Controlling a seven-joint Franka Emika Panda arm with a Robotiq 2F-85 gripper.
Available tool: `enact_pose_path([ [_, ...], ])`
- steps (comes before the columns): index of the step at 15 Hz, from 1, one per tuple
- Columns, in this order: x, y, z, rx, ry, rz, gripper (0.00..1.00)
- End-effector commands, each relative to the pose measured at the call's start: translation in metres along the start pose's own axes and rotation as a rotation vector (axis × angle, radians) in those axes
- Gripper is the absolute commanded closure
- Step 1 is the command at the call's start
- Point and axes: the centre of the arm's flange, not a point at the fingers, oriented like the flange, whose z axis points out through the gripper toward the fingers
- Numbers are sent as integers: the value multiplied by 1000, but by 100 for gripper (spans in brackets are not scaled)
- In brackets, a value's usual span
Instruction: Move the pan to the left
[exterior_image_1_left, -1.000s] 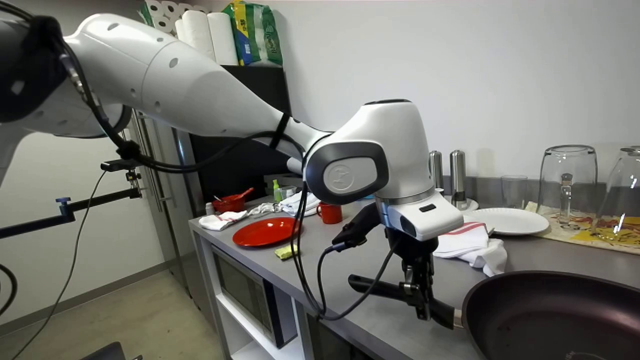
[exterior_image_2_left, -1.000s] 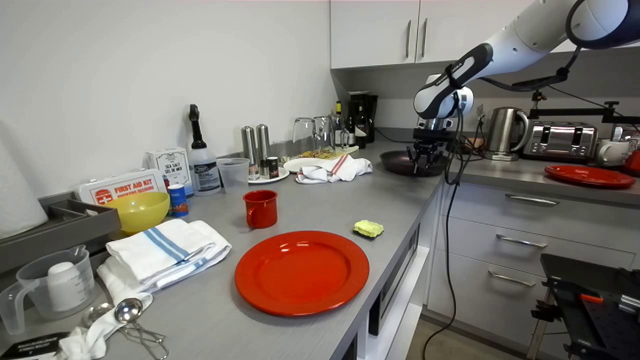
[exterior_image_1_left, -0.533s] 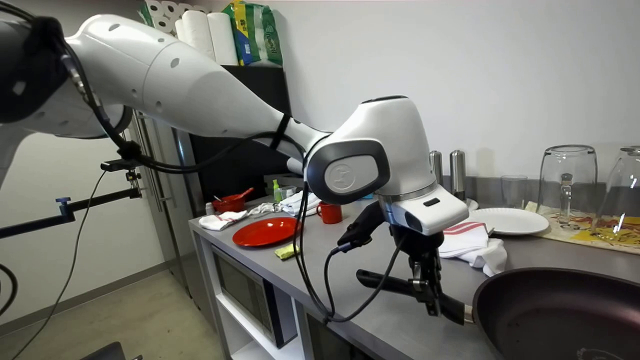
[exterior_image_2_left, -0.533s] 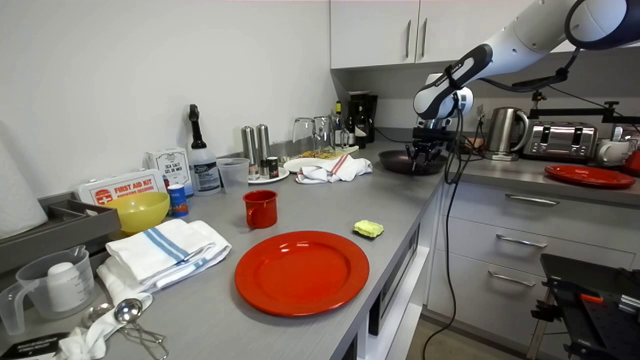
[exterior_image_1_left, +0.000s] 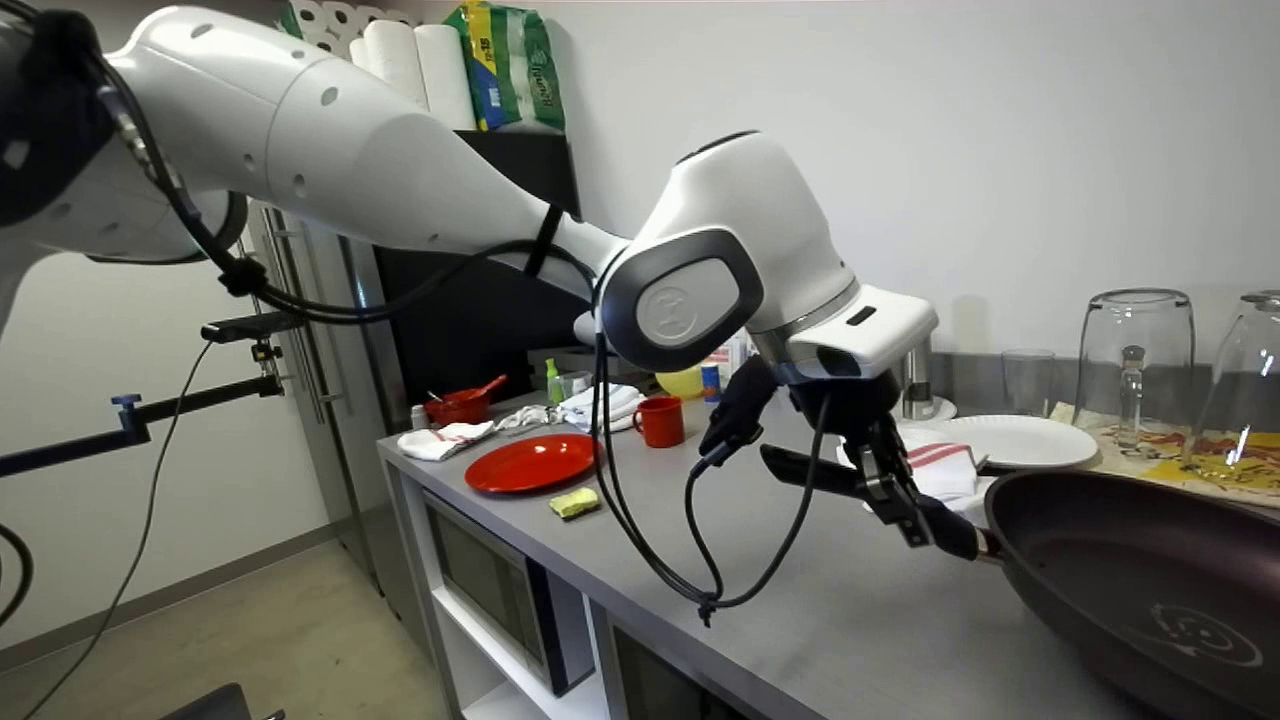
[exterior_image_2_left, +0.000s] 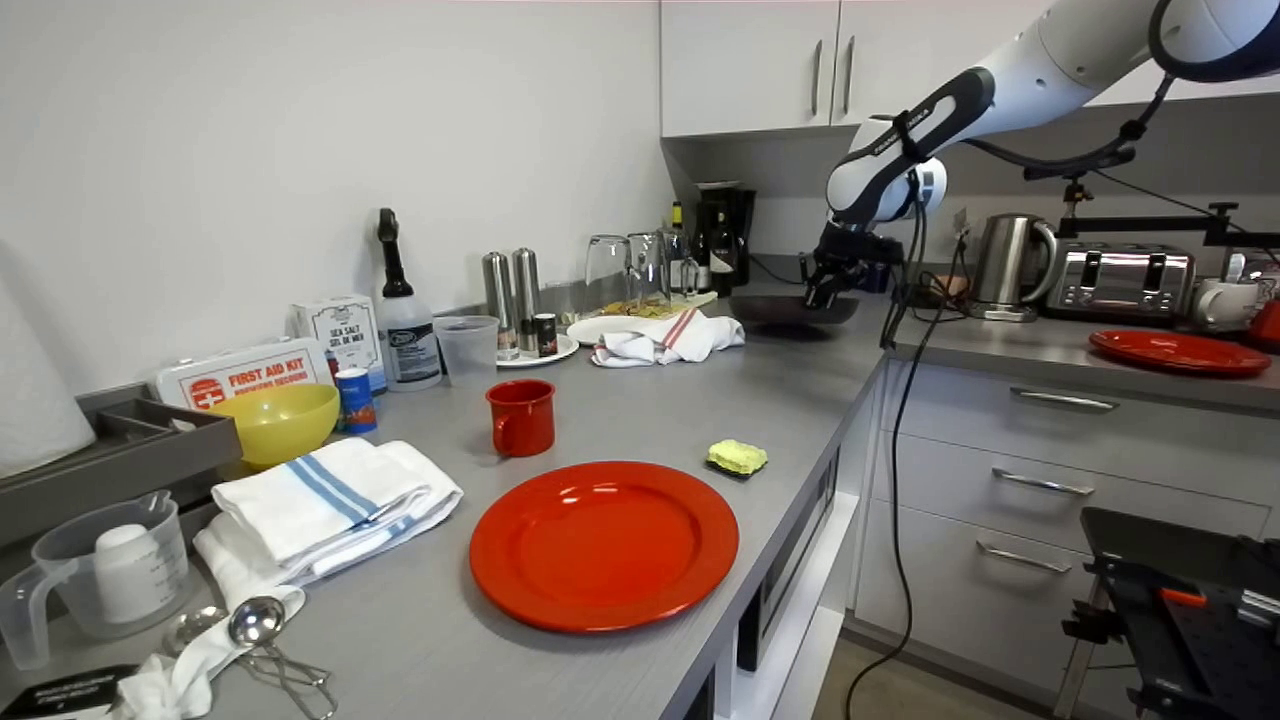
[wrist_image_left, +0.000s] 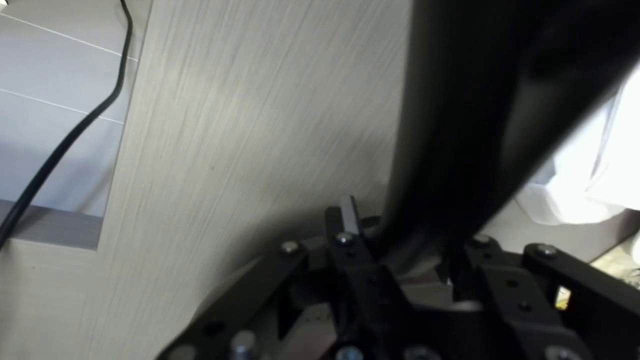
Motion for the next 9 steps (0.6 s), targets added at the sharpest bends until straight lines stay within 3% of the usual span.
enact_pose_path([
  [1,-3,-4,-41,54,77,-54,89],
  [9,-11,-10,-69,104,125,-98,90],
])
